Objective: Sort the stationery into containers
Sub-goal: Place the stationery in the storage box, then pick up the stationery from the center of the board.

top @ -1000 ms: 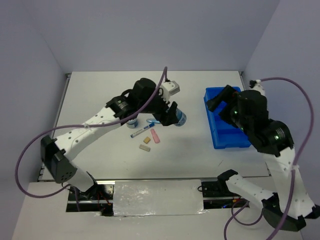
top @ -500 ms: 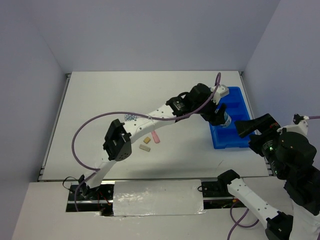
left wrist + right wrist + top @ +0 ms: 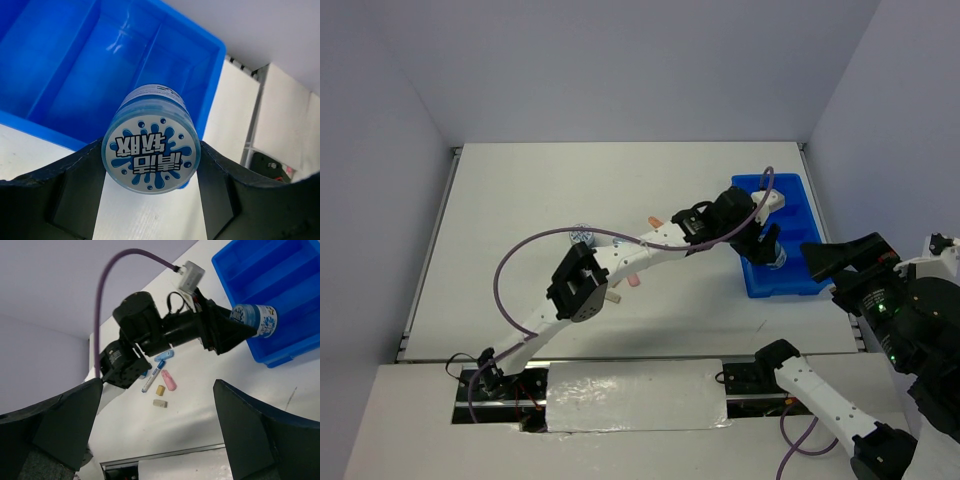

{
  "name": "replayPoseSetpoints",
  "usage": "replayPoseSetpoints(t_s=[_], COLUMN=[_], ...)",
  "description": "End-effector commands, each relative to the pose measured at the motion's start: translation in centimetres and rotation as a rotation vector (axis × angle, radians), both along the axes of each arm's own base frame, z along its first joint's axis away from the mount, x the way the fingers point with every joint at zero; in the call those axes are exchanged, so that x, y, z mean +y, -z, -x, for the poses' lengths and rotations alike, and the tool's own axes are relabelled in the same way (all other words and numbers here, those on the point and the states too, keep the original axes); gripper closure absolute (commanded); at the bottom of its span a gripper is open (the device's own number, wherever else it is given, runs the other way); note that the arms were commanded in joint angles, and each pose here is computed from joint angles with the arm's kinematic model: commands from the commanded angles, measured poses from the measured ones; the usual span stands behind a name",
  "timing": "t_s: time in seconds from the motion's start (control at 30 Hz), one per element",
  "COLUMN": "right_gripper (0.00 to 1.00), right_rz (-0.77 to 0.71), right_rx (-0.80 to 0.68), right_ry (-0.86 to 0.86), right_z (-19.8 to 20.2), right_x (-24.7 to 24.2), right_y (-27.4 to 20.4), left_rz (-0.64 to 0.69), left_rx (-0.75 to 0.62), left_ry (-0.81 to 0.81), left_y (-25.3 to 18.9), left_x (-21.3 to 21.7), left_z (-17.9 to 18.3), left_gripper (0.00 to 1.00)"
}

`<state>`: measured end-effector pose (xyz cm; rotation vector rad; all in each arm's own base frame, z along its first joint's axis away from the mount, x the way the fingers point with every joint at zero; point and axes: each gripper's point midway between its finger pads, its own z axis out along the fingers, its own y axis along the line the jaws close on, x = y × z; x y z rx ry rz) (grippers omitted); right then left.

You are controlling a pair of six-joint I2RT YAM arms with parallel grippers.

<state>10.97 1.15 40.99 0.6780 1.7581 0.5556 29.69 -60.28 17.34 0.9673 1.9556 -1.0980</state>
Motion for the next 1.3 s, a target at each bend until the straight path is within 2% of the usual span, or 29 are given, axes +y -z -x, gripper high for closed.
replayPoseSetpoints(t_s=[0.0,0.07,0.2,0.3,0.33,0.4,0.5,0.63,0.83,0.93,0.97,1.0,1.03,1.07,1.1,1.13,1.17,1.23,1.27], right_gripper=[0.00,0.00,0.00,0.00,0.00,0.00,0.00,0.00,0.00,0.00,0.00,0.00,0.00,0.00,0.00,0.00,0.00,0.00,0.00], right_rz=[0.078,0.091,0.109,0.118,0.126,0.134,0.143,0.144,0.139,0.159,0.158,0.161,0.169,0.157,0.162,0.173,0.171,0.155,0.166], right_rx=[0.083,0.087,0.089,0.090,0.094,0.096,0.102,0.101,0.081,0.048,0.039,0.014,0.026,-0.010,-0.016,0.018,0.015,0.078,0.121], right_ry=[0.009,0.005,-0.007,-0.025,-0.029,-0.034,-0.043,-0.057,-0.081,-0.120,-0.149,-0.162,-0.182,-0.214,-0.237,-0.267,-0.289,-0.402,-0.449], right_z=[0.2,0.0,-0.6,-1.1,-1.3,-1.6,-1.9,-2.1,-2.8,-3.9,-4.2,-5.0,-5.8,-6.9,-7.7,-8.8,-11.0,-13.2,-15.8], right_x=[-0.5,-0.5,-0.1,0.3,0.4,0.5,0.8,1.1,1.8,2.7,3.3,3.9,4.5,5.6,6.3,7.3,8.7,12.2,14.7], right_y=[1.5,1.5,1.6,1.6,1.6,1.6,1.7,1.9,1.6,1.4,1.3,0.9,1.7,1.1,1.4,3.2,3.6,6.5,8.3], left_rz=[0.073,0.049,0.034,0.043,0.042,0.039,0.032,0.042,0.105,0.120,0.079,0.111,0.080,0.078,0.054,-0.029,-0.033,-0.114,-0.188], left_rx=[-0.083,-0.083,-0.083,-0.080,-0.073,-0.065,-0.062,-0.064,-0.106,-0.124,-0.111,-0.135,-0.124,-0.107,-0.091,-0.065,-0.029,0.001,0.065], left_ry=[0.044,0.049,0.037,0.040,0.041,0.036,0.023,0.010,-0.069,-0.244,-0.331,-0.444,-0.521,-0.649,-0.737,-0.863,-1.026,-1.255,-1.417], left_y=[-2.6,-1.7,-0.8,-0.9,-0.7,-0.5,-0.4,-1.2,-6.6,-10.1,-9.0,-12.5,-12.6,-14.1,-14.2,-13.2,-14.3,-13.8,-12.9], left_x=[-2.1,-2.1,-2.0,-2.2,-2.1,-2.1,-1.9,-1.7,-0.2,3.9,6.5,9.5,12.2,17.2,20.5,25.2,31.9,40.9,48.5], left_z=[1.1,1.2,0.9,1.0,1.0,0.9,0.8,0.4,-1.2,-4.7,-6.9,-8.4,-9.6,-11.8,-13.0,-14.0,-15.4,-15.7,-14.2], left_gripper=[0.94,0.92,0.79,0.64,0.50,0.34,0.01,0.01,0.01,0.01,0.01,0.01,0.01,0.01,0.01,0.01,0.01,0.01,0.01])
